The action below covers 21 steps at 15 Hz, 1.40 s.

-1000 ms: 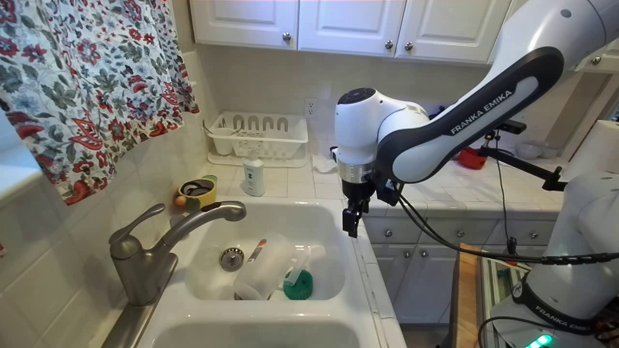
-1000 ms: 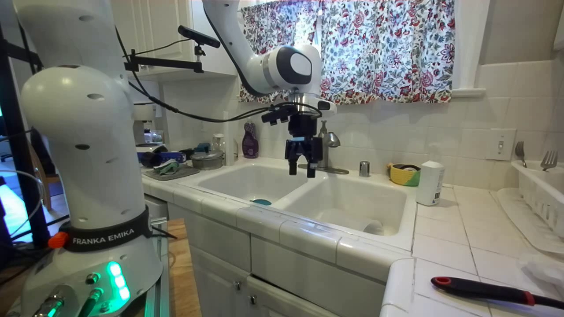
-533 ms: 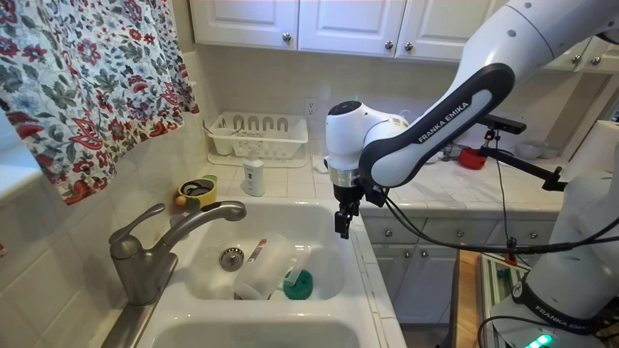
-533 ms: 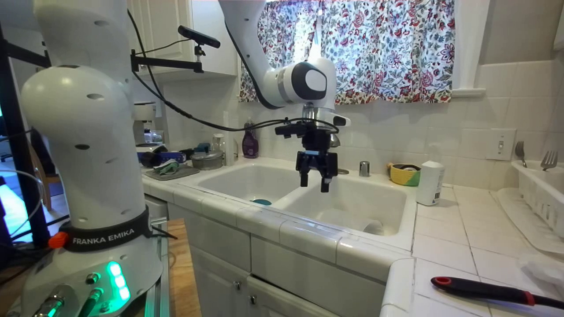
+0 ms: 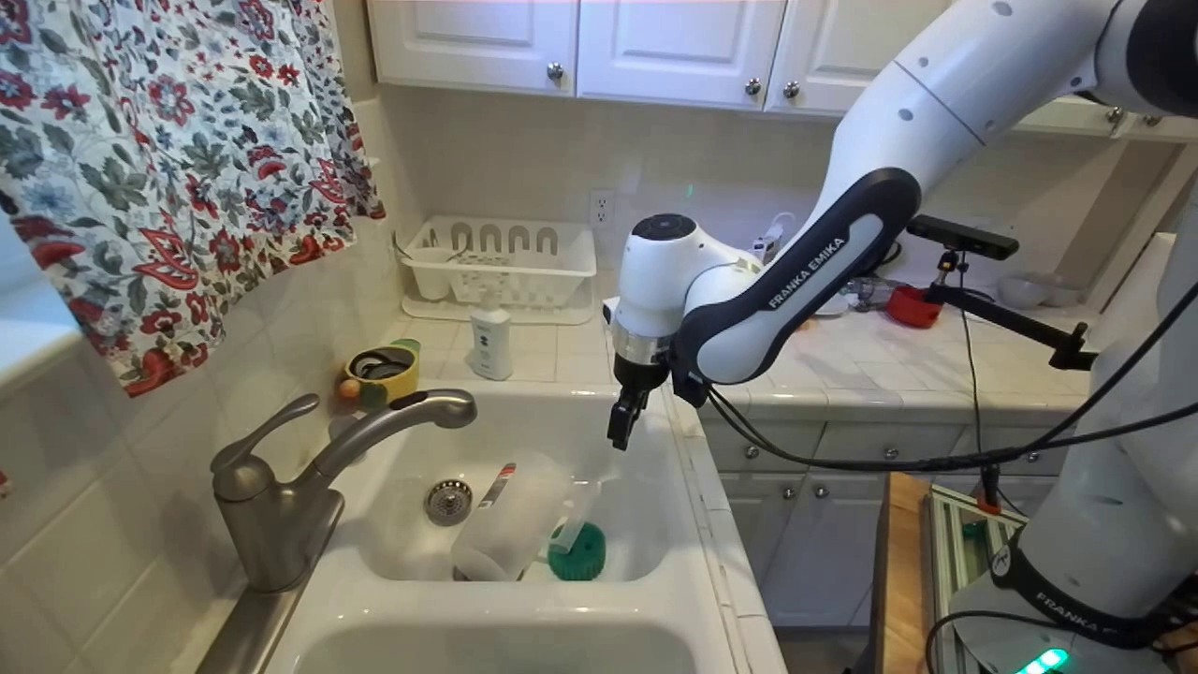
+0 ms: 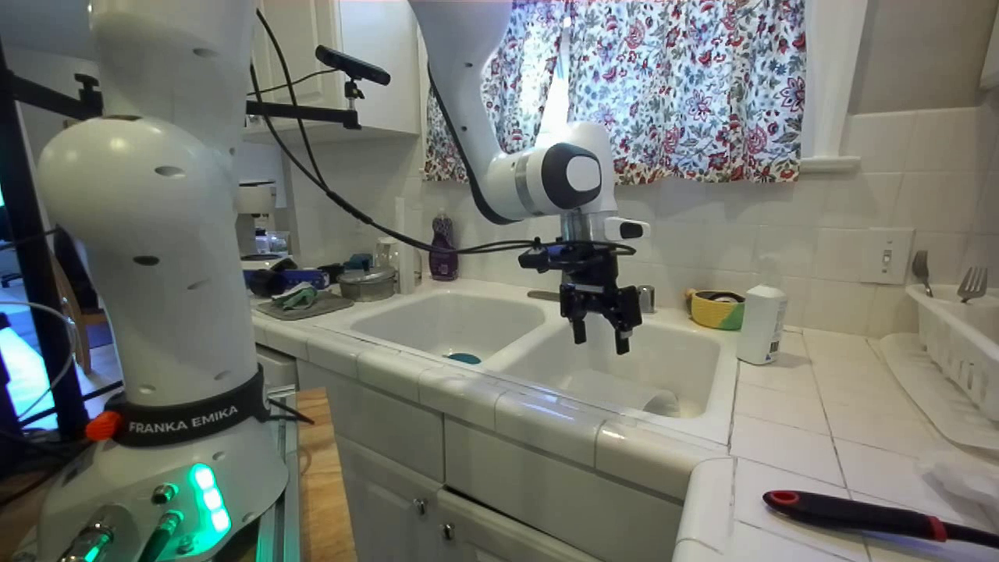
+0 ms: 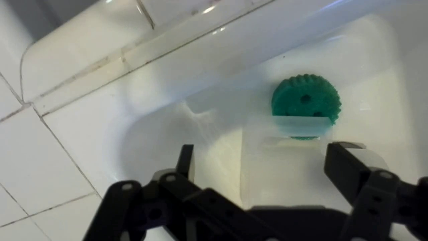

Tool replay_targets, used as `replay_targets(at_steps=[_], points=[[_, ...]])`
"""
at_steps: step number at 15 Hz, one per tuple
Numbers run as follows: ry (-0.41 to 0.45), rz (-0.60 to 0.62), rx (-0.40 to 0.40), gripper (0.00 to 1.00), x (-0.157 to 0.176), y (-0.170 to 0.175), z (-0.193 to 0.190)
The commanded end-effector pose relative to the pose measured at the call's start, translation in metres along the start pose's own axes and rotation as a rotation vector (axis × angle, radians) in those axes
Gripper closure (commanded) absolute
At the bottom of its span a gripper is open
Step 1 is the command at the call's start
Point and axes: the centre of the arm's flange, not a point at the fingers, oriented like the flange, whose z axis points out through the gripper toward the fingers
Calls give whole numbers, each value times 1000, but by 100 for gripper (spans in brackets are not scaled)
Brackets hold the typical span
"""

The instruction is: Pick up the jar from the sink and put it on the right side of the sink

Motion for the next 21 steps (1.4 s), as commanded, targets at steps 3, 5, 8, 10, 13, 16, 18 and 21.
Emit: replay_targets(at_steps=[3,5,8,10,13,16,18,21], points=[[36,-28,15,0,5,-7,18],[26,-30,17,0,5,-9,25],[31,-26,15,0,5,-7,23],[49,-23,2,0,12,-7,30],[49,-58,49,0,29,-6,52],[71,-85,87,0,43,-9,73],[78,-96,100,0,52,-15,85],[56,-77,121,0,61,-32,107]])
